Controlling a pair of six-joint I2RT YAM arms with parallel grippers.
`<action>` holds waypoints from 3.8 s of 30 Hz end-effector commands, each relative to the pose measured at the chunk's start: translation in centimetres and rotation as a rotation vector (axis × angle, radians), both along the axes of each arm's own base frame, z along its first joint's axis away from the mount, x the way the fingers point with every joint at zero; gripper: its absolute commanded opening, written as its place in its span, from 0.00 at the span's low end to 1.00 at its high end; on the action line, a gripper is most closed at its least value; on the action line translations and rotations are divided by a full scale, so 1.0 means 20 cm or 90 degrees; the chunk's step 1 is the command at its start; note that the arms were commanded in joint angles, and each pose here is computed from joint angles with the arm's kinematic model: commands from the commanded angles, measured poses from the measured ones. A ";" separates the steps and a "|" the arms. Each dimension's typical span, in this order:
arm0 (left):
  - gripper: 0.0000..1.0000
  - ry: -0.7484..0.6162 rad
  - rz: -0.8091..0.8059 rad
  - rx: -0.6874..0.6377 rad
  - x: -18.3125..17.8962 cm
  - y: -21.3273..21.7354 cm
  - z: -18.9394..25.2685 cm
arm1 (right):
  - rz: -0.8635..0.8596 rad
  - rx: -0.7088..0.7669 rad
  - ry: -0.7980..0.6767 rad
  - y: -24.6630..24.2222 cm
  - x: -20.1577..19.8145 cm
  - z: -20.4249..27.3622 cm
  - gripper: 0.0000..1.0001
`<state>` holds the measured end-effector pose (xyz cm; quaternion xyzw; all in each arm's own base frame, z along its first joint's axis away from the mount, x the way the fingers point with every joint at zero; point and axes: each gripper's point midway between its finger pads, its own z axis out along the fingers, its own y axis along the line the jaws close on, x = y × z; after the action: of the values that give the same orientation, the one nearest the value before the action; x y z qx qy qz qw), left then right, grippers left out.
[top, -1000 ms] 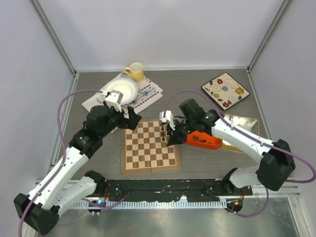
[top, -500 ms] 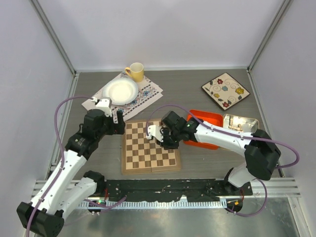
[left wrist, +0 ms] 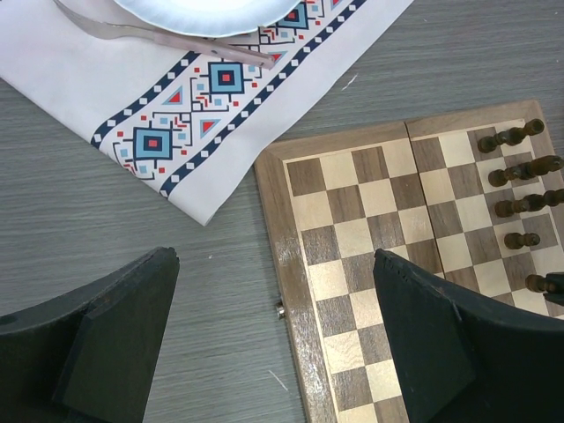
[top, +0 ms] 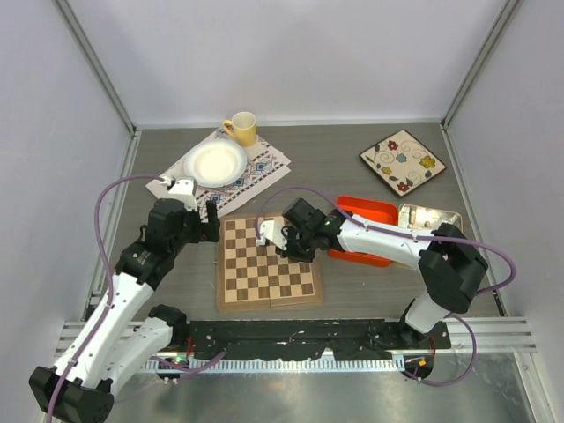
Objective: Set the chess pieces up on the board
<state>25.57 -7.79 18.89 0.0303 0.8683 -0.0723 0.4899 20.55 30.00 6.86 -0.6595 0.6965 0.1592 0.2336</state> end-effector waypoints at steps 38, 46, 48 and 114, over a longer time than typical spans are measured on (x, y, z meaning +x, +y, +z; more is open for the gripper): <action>0.96 -0.044 -0.011 -0.014 0.02 -0.01 0.07 | -0.032 0.029 -0.019 0.12 0.09 0.09 0.32; 0.96 -0.043 -0.015 -0.017 0.02 -0.02 0.07 | -0.031 0.015 -0.009 0.10 0.08 0.05 0.30; 0.96 -0.043 -0.015 -0.017 0.02 -0.02 0.07 | -0.030 0.012 -0.001 0.10 0.07 0.04 0.29; 1.00 -0.039 -0.089 -0.167 -0.03 -0.22 0.19 | -0.055 0.146 0.037 -0.14 0.20 0.54 0.43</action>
<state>24.85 -9.48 19.65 0.0287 0.8595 -0.1298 0.4935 23.34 29.68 12.57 -0.6278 0.7138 0.1885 0.2466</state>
